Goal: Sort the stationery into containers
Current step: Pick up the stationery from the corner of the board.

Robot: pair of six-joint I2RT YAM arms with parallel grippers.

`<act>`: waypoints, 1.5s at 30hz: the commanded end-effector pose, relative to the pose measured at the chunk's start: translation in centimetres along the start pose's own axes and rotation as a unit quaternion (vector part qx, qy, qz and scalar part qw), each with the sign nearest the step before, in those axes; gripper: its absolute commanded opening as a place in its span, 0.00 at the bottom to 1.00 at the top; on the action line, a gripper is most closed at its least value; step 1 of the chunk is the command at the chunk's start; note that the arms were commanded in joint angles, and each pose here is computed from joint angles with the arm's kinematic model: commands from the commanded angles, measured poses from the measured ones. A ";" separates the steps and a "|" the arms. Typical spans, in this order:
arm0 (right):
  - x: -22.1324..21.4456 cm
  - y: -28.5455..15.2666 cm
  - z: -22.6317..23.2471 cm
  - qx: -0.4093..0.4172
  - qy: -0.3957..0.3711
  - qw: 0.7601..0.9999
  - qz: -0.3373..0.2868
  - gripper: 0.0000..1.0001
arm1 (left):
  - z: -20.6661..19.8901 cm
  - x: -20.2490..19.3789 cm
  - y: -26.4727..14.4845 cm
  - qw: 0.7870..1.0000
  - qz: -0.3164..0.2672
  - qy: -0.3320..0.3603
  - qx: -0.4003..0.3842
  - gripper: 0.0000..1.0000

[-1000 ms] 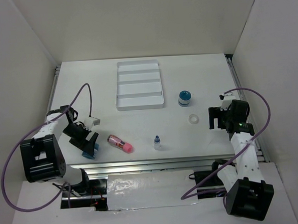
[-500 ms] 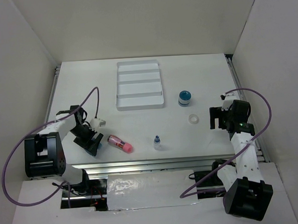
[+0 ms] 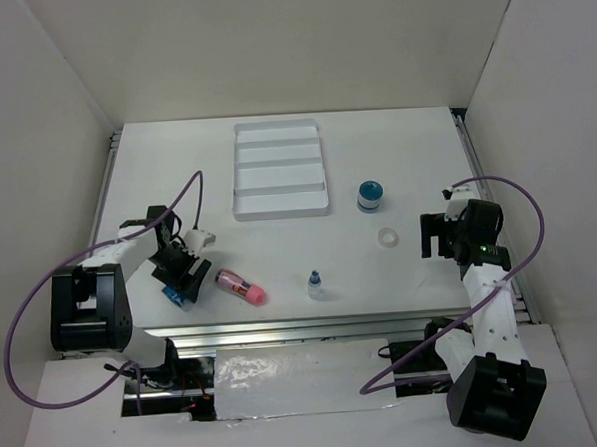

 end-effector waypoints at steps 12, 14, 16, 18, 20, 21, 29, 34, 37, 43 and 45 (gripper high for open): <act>-0.1 0.0 -0.1 0.003 0.000 1.000 -0.002 1.00 | 0.5 -2.5 -0.8 1.000 0.016 -0.016 0.017 0.91; -0.1 0.0 -0.1 0.005 -0.001 1.000 -0.002 1.00 | 0.5 -2.3 -0.8 1.000 0.006 -0.019 0.015 0.88; 0.0 -0.1 -0.1 0.005 -0.001 1.000 -0.004 1.00 | 0.6 -1.8 -1.0 1.000 -0.008 -0.019 0.016 0.82; 0.0 -0.1 0.0 0.006 -0.002 1.000 -0.004 1.00 | 0.8 -1.3 -1.2 0.999 -0.023 -0.017 0.018 0.75; 0.0 -0.2 0.1 0.010 -0.005 1.000 -0.006 1.00 | 1.1 -0.5 -2.0 0.998 -0.051 -0.010 0.025 0.63; 0.1 -0.3 0.4 0.018 -0.007 1.000 -0.008 1.00 | 1.1 -0.1 -2.3 0.998 -0.062 -0.004 0.026 0.59; 3.4 -3.9 5.2 0.145 -0.043 0.988 -0.043 1.00 | -1.2 6.9 -12.2 0.940 -0.312 0.128 0.042 0.48; 7.3 -9.2 12.3 0.301 -0.051 0.950 -0.064 1.00 | -4.6 11.7 -19.2 0.865 -0.442 0.231 0.051 0.50; 9.0 -11.8 16.3 0.357 -0.075 0.928 -0.079 1.00 | -6.7 13.5 -21.1 0.841 -0.467 0.271 0.031 0.50; 11.4 -16.0 23.5 0.442 -0.166 0.878 -0.082 1.00 | -11.5 15.6 -21.7 0.820 -0.466 0.330 -0.037 0.49; 12.4 -16.8 25.5 0.456 -0.194 0.865 -0.082 1.00 | -12.8 16.2 -21.9 0.813 -0.468 0.343 -0.046 0.50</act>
Point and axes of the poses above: each gripper's point midway between its finger pads, its own y axis out along the fingers, its own z axis along the line the jaws close on, x = y × z, the point moved 2 cm from there along -y, back along the fingers, and after that the axes turned 15 degrees about y, right-handed, at the moved point
